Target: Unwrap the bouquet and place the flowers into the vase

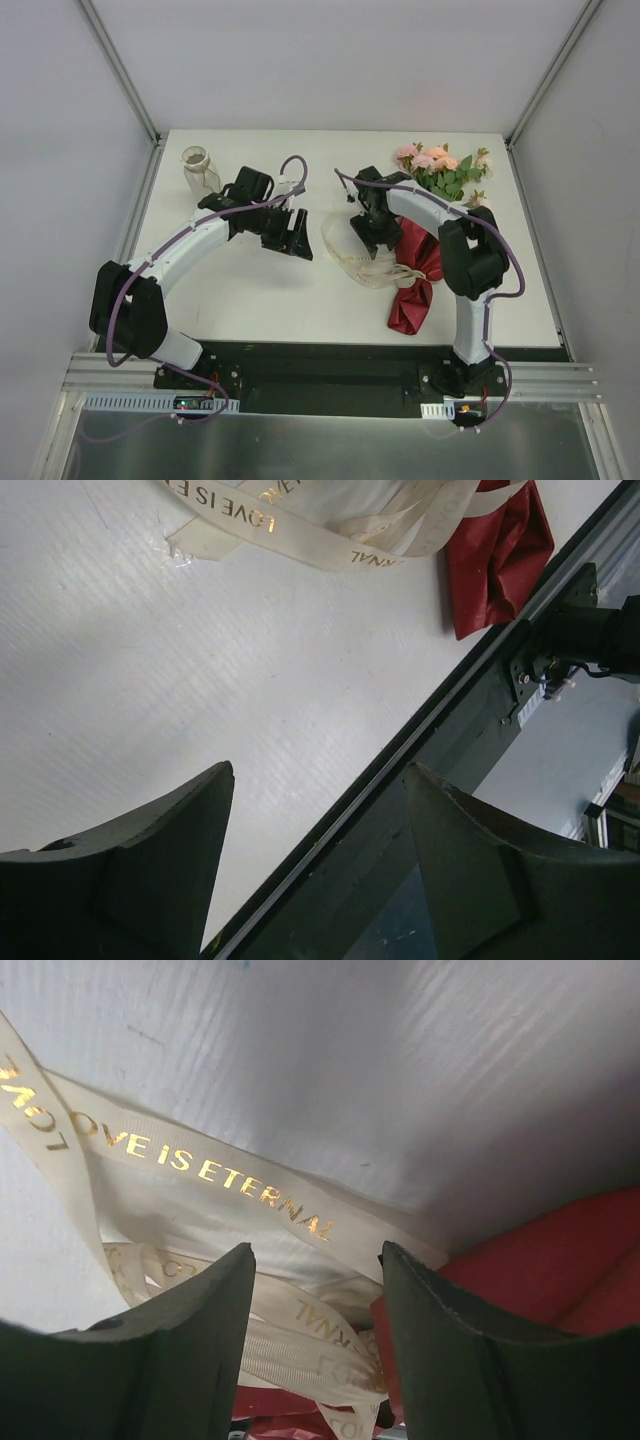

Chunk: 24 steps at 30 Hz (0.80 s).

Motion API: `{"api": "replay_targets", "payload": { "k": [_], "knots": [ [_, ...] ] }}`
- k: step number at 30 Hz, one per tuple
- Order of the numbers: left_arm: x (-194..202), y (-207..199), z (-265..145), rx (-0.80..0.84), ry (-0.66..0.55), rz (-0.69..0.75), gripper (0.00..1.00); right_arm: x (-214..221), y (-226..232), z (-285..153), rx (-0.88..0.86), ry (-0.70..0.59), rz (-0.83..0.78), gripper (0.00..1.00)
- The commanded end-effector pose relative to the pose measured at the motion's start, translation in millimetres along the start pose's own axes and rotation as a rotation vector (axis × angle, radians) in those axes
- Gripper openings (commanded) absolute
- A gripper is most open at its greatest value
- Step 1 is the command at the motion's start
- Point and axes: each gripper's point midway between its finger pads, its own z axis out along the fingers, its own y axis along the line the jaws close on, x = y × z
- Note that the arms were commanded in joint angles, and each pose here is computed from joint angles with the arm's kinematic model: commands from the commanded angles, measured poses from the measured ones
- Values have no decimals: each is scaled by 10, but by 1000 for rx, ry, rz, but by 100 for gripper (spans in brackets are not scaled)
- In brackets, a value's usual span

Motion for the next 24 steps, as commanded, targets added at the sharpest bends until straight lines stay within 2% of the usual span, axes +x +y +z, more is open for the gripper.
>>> {"api": "replay_targets", "payload": {
  "k": [1, 6, 11, 14, 15, 23, 24],
  "knots": [
    [68, 33, -81, -13, 5, 56, 69, 163, 63, 69, -32, 51, -124, 57],
    [54, 29, -75, -11, 7, 55, 68, 148, 175, 166, -85, 60, -141, 55],
    [39, 18, -73, -6, 7, 53, 68, 79, 240, 262, -52, 45, -162, 51],
    [24, 18, -66, -6, 8, 49, 67, 26, 225, 326, 7, 12, -167, 41],
    [19, 15, -71, -8, 7, 48, 67, 14, 233, 326, 10, 5, -169, 34],
    [15, 3, -71, -11, 9, 8, 66, -315, 221, 65, 71, -171, -144, 0],
    [12, 0, -70, -11, 8, 2, 66, -339, 218, 22, 77, -188, -133, 1]
  ]
}}
